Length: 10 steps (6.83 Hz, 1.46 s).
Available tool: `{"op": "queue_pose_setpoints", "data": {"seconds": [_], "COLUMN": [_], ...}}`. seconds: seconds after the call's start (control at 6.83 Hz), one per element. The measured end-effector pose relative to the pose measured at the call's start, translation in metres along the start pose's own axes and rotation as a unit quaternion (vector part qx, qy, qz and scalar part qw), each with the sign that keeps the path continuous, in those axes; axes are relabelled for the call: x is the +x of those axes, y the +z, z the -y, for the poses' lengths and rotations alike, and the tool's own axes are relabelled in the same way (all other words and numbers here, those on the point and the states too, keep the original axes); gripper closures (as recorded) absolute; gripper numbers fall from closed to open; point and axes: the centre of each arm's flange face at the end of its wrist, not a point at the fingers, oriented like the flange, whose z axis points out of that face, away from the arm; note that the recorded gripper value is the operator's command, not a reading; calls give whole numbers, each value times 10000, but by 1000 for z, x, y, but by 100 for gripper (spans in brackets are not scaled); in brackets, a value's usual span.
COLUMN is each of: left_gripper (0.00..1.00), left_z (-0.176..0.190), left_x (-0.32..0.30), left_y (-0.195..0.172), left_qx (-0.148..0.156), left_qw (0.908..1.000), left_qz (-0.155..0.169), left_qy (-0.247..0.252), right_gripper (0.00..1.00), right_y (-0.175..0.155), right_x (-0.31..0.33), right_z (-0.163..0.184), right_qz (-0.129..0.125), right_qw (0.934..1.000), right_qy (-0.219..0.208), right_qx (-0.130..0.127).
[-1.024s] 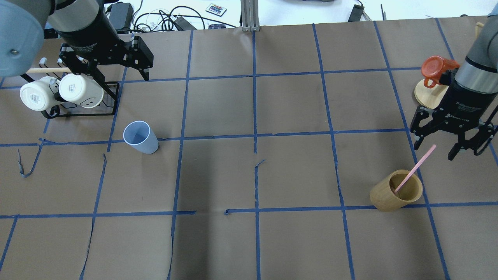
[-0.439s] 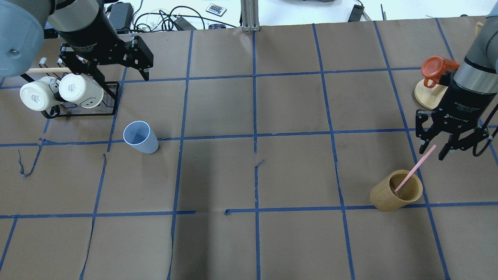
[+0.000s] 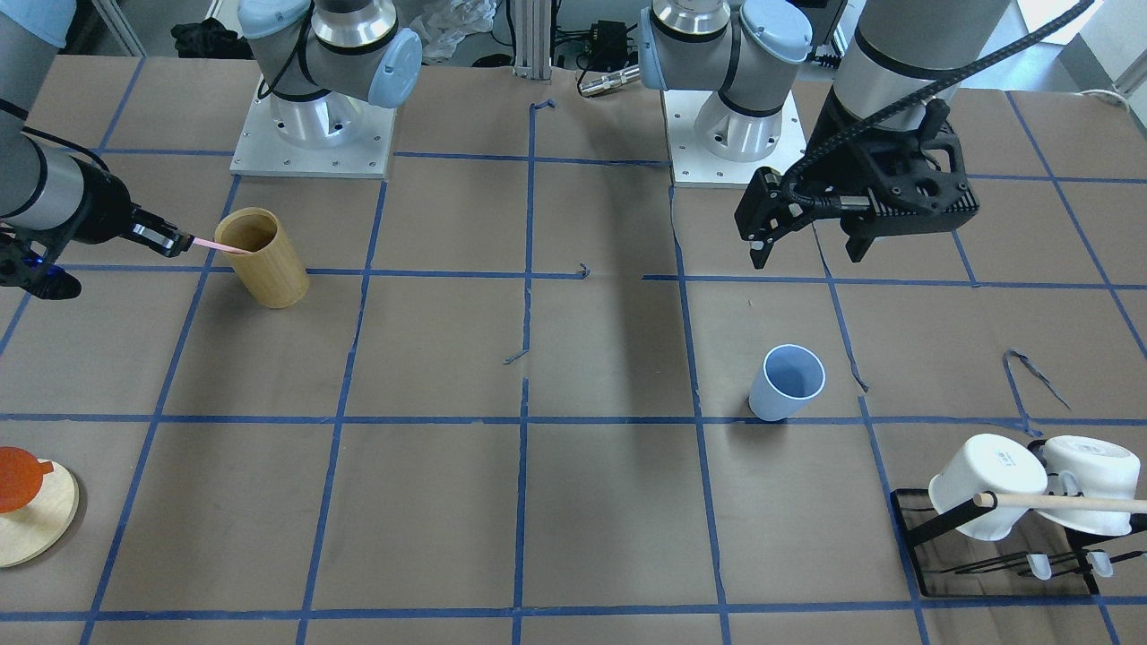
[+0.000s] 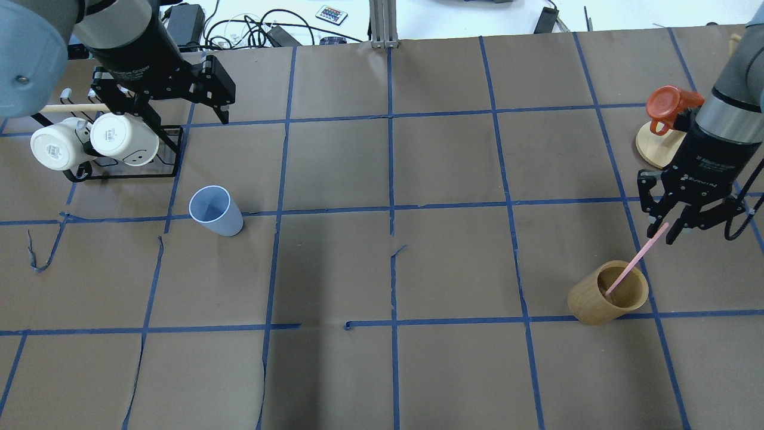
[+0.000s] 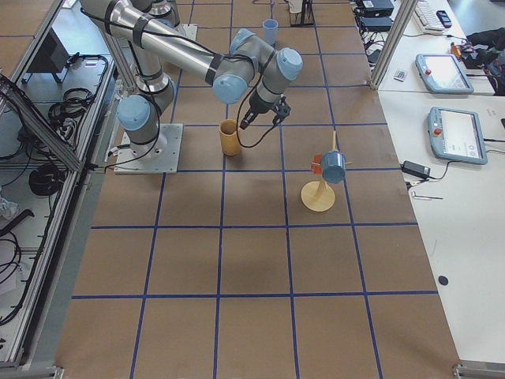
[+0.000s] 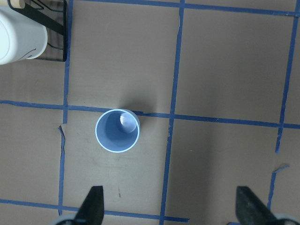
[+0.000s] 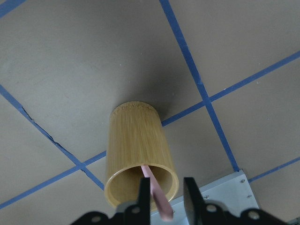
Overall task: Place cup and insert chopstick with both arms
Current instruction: 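Close the right gripper on the pink chopstick's upper end, then lift the pink chopstick out of the bamboo cup with the right gripper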
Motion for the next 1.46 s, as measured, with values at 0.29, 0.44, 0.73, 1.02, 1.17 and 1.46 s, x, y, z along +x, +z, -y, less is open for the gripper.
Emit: {"op": "queue_pose_setpoints", "data": {"seconds": [0.29, 0.44, 0.73, 1.02, 1.17, 1.46], "left_gripper": [0, 0, 0, 0, 0, 0], "left_z": [0, 0, 0, 0, 0, 0], "left_x": [0, 0, 0, 0, 0, 0], "left_y": [0, 0, 0, 0, 0, -1], "left_qx": [1, 1, 1, 2, 5, 7], "left_qw": [10000, 10000, 10000, 10000, 10000, 10000], "left_qz": [1, 4, 7, 7, 7, 7], "left_qy": [0, 0, 0, 0, 0, 0], "right_gripper": [82, 82, 84, 85, 85, 85], "right_y": [-1, -2, -7, -13, -21, -35], "right_x": [0, 0, 1, 1, 1, -1], "right_z": [0, -1, -2, -5, -7, -10], "right_qz": [0, -3, -9, 29, 74, 257], "right_qw": [10000, 10000, 10000, 10000, 9999, 9996], "right_qy": [8, 9, 12, 15, 14, 10], "right_qx": [-8, -6, 24, 74, 109, 73]}}
